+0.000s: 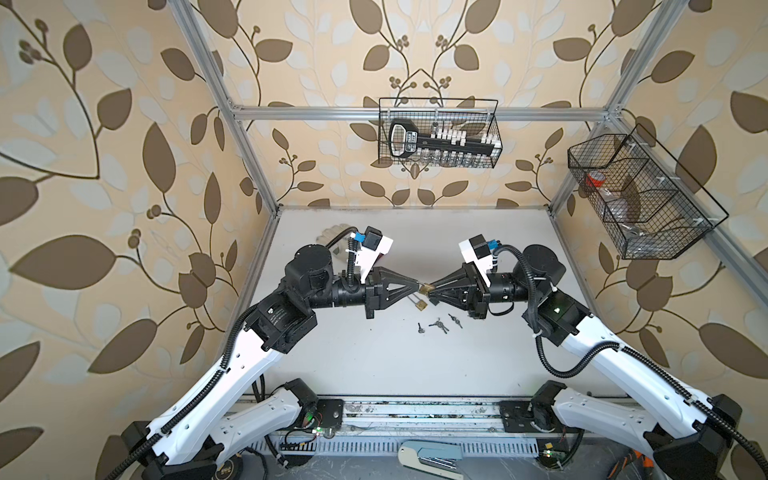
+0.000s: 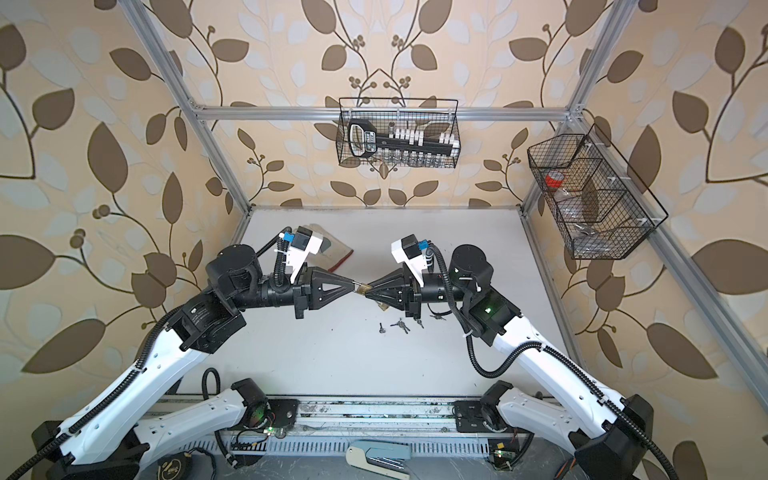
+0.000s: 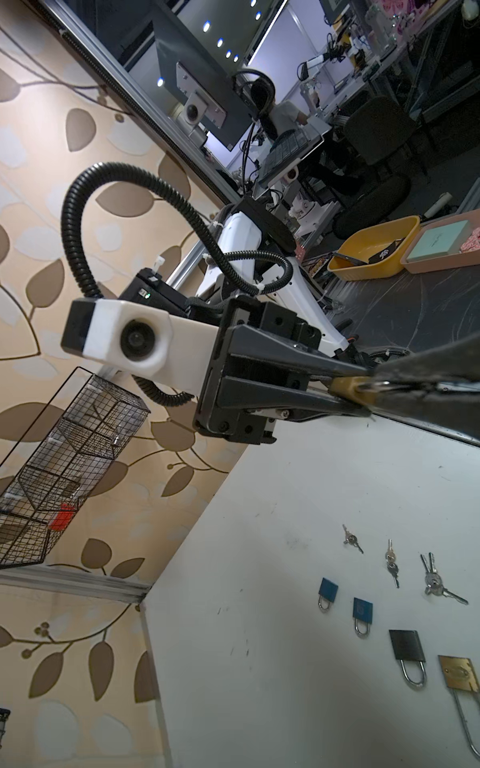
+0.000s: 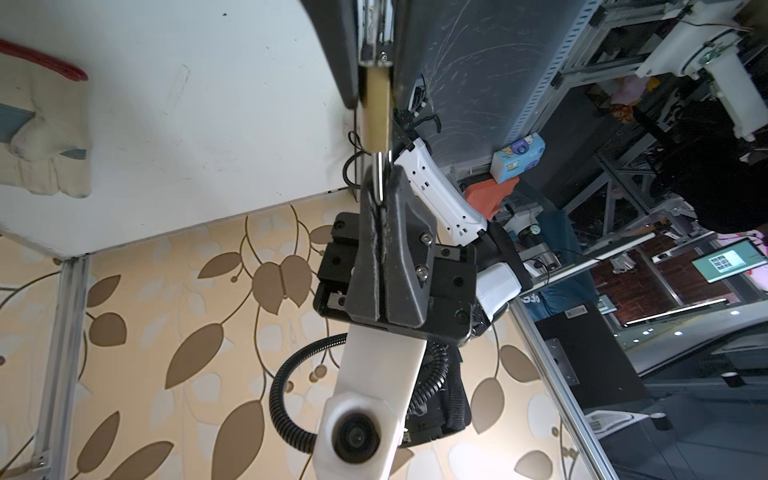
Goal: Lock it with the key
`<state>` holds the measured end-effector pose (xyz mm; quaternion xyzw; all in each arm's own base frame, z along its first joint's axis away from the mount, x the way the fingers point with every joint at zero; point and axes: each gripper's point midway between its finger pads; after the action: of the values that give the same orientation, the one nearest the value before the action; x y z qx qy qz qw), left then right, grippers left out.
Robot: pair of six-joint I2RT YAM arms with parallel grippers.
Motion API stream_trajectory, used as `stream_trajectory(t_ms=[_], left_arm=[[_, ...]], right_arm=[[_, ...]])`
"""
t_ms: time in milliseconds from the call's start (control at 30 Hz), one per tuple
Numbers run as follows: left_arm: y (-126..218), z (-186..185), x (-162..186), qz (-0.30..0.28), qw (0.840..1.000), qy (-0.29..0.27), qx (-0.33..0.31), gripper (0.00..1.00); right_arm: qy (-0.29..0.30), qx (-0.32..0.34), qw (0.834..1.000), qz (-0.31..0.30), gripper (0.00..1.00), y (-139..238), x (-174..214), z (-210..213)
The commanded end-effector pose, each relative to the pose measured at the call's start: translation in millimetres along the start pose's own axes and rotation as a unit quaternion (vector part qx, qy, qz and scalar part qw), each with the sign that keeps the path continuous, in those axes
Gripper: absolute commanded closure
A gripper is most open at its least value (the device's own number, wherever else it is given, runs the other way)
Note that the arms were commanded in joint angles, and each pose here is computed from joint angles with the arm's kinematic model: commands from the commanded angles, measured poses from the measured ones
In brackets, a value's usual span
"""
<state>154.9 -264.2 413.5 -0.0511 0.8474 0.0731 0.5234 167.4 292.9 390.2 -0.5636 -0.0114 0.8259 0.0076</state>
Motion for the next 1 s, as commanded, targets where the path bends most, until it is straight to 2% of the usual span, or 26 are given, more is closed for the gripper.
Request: stream_trajectory(t_ms=[0, 233, 500, 967], left_arm=[[4, -15, -17, -0.016, 0.998, -0.056, 0.015, 1.0], [-1, -15, -15, -0.009, 0.998, -0.051, 0.031, 1.0], [-5, -16, -3, -0.006, 0.998, -0.009, 0.061, 1.0], [-16, -7, 26, 0.003, 0.996, 0.053, 0.074, 1.0]], right_arm=[[-0.039, -0.046, 0.998, 0.011, 1.0, 3, -7, 18], [-0.051, -0.051, 0.997, 0.011, 1.0, 3, -12, 19], [-0.008, 0.009, 1.0, -0.017, 1.0, 3, -24, 2], [0.021, 0.004, 0.999, -0.033, 1.0, 2, -33, 7]])
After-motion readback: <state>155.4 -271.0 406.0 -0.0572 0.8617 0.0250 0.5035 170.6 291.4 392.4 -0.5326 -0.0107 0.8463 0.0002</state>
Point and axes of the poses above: each gripper's point midway between its finger pads, its own y axis back along the fingers, its own z axis along the line the jaws close on, x = y × z, and after that the axes turned 3 degrees about -y, right-handed
